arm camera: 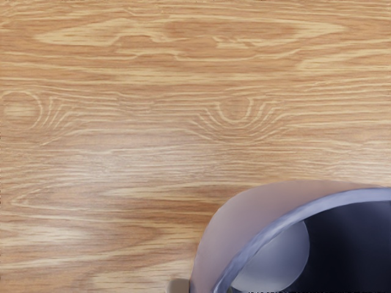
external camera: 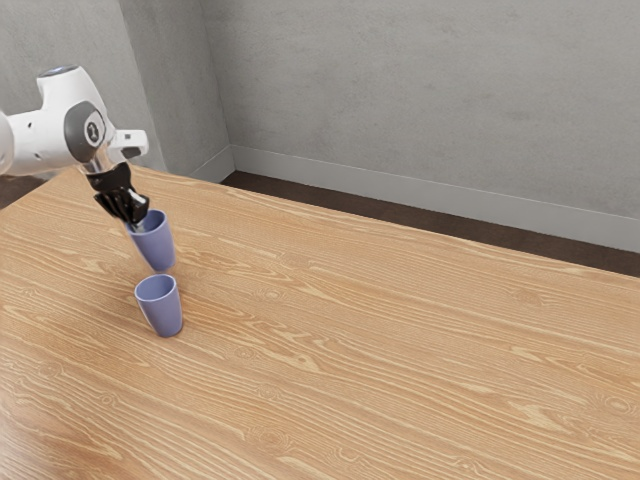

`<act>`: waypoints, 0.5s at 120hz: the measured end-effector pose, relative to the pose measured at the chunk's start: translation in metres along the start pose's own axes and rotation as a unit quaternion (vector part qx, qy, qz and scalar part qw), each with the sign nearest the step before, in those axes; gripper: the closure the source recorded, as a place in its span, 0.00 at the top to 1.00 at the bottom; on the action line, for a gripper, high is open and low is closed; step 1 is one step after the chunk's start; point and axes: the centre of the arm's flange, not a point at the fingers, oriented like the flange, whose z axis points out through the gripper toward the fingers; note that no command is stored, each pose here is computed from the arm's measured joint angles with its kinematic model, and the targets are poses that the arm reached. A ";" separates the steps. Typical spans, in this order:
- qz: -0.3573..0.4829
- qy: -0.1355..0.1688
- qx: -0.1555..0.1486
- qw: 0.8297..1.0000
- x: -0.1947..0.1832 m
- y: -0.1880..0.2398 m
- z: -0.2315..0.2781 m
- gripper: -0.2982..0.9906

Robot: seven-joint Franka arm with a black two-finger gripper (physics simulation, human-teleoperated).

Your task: Place the left cup onto the right cup

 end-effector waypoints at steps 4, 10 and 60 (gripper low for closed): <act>0.000 0.003 -0.001 1.000 -0.003 0.001 -0.005 0.16; 0.001 0.005 -0.003 1.000 -0.007 0.005 -0.012 0.16; 0.010 0.017 -0.016 1.000 -0.045 0.029 -0.056 0.16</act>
